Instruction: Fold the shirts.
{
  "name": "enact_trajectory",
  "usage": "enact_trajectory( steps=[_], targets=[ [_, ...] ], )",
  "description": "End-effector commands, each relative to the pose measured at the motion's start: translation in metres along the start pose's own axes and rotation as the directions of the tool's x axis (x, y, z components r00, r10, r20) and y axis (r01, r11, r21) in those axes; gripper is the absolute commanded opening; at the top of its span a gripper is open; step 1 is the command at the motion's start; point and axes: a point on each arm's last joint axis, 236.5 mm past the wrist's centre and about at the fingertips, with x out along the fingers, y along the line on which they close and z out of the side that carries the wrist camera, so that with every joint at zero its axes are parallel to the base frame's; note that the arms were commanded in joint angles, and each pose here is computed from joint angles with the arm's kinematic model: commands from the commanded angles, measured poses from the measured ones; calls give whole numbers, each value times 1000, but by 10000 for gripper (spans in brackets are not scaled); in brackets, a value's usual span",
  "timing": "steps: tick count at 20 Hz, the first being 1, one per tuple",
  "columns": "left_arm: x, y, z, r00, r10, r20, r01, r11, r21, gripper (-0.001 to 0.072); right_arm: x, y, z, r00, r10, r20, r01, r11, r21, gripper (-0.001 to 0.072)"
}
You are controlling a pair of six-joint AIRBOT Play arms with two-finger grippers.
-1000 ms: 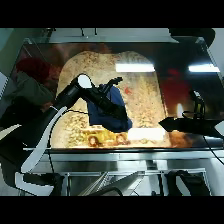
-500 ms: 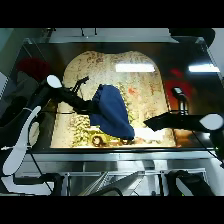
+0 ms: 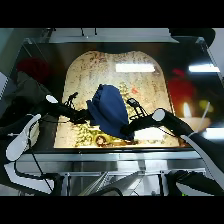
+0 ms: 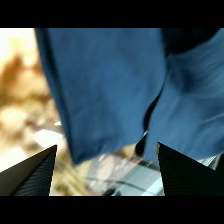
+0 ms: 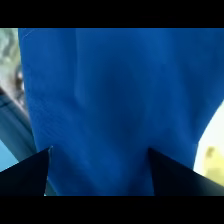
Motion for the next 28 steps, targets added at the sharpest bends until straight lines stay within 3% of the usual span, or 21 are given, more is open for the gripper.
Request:
enact_trajectory(
  steps=[1,2,3,4,5,6,11,14,17,19,22,24,26,28],
  targets=[
    [22,-4,28,1000,-9,20,8,999,54,699,7,4,18,1000,2,14,-2,1000,-31,632],
    [27,-10,33,1000,-10,14,8,997,76,523,6,5,22,1000,2,22,-1,999,-37,411],
    [31,-15,35,1000,-11,4,11,995,97,298,5,6,24,1000,2,27,-1,999,-40,189],
    [36,-21,37,1000,-16,-11,17,993,115,100,4,6,25,1000,3,28,-2,999,-41,105],
    [38,-27,38,999,-22,-27,26,991,134,14,4,7,26,1000,5,28,-3,999,-42,104],
    [38,-34,39,999,-28,-33,32,988,151,14,3,7,27,1000,5,31,-3,999,-44,29],
    [-15,-75,58,996,-41,79,19,965,260,13,-34,2,48,991,-19,129,24,999,-40,23],
    [-83,-108,58,978,-65,197,0,950,313,13,-122,3,86,931,-61,360,74,997,-21,23],
    [-161,-161,33,937,-105,334,-45,910,411,13,-248,34,112,746,-84,660,130,991,-21,23],
    [-209,-208,4,883,-144,447,-112,860,499,13,-331,70,107,564,-93,821,231,972,-49,24],
    [-283,-279,-54,730,-250,636,-254,765,592,13,-426,130,79,279,-51,959,388,920,-64,24],
    [-324,-314,-96,603,-328,727,-357,704,614,13,-456,161,57,184,-3,983,459,884,-83,24],
    [-345,-325,-122,526,-347,776,-443,668,598,13,-454,169,53,204,13,979,475,873,-111,24],
    [-350,-304,-116,506,-255,824,-499,693,520,13,-422,149,67,323,-10,946,431,892,-138,24]
  ],
)
